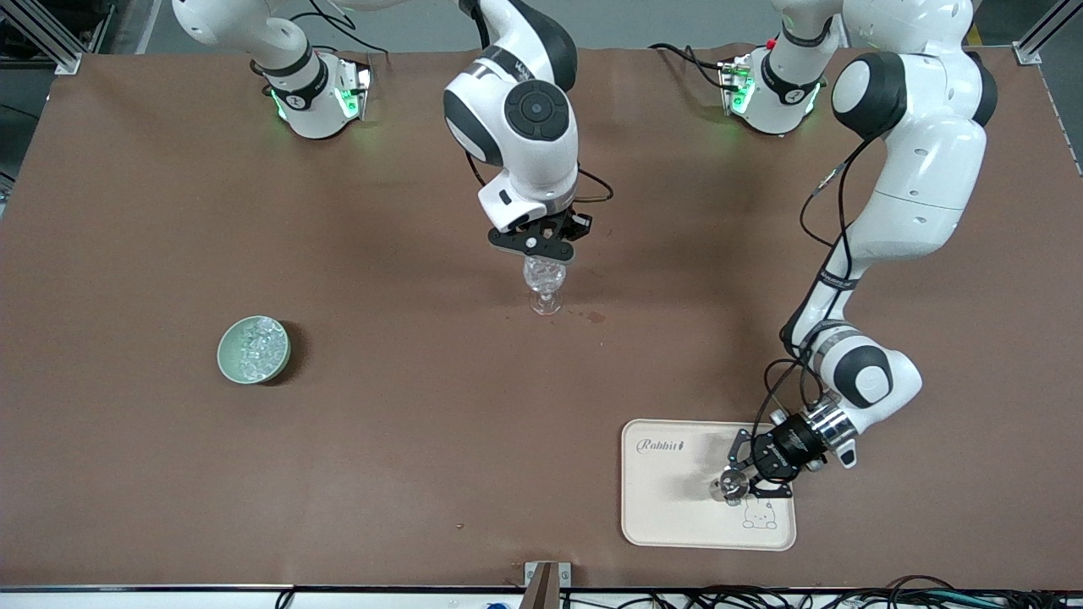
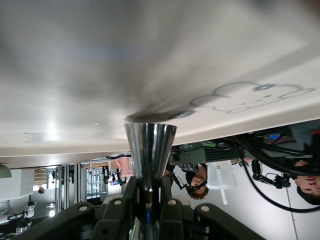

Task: Pour wine and add ice with both arms
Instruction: 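Drop the ice into the glass while the left gripper lowers the jigger, then release the jigger on the tray while the right gripper withdraws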

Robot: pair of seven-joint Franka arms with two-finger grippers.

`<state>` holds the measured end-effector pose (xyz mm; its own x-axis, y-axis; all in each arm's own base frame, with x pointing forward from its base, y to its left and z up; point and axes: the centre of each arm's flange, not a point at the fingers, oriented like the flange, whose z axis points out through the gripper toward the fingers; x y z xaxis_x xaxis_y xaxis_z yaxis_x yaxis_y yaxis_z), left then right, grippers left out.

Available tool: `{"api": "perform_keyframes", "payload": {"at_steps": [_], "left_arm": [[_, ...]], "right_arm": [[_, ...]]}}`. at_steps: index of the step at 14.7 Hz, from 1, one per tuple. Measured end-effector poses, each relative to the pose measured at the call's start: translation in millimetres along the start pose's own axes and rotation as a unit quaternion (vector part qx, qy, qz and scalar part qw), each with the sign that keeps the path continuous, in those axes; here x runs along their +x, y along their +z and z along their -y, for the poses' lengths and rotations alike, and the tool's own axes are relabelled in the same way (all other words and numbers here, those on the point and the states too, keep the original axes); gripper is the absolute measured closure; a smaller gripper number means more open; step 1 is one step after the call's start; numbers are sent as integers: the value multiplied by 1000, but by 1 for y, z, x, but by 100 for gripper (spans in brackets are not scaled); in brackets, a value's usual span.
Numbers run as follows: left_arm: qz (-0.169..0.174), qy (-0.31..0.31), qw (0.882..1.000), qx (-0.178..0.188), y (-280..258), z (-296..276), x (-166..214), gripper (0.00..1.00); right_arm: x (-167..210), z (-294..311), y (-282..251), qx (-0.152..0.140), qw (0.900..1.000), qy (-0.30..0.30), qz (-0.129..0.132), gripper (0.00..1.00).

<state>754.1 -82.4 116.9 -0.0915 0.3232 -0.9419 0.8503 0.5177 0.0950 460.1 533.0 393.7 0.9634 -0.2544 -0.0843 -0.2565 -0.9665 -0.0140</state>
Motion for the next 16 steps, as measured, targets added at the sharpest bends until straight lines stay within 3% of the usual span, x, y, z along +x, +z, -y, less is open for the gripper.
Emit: {"api": "perform_keyframes", "payload": {"at_steps": [4, 7, 14, 16], "left_arm": [[16, -25, 999, -21, -8, -7, 3, 79], [31, -37, 999, -24, -8, -7, 2, 70], [57, -48, 997, -8, -22, -9, 7, 5], [60, -48, 997, -2, -28, -6, 7, 0]], "right_arm": [[7, -3, 1, -2, 1000, 6, -3, 72], [11, -5, 1, -3, 1000, 9, -4, 72], [10, -4, 9, -8, 1000, 8, -2, 72], [10, -4, 9, -8, 1000, 8, -2, 72]]}}
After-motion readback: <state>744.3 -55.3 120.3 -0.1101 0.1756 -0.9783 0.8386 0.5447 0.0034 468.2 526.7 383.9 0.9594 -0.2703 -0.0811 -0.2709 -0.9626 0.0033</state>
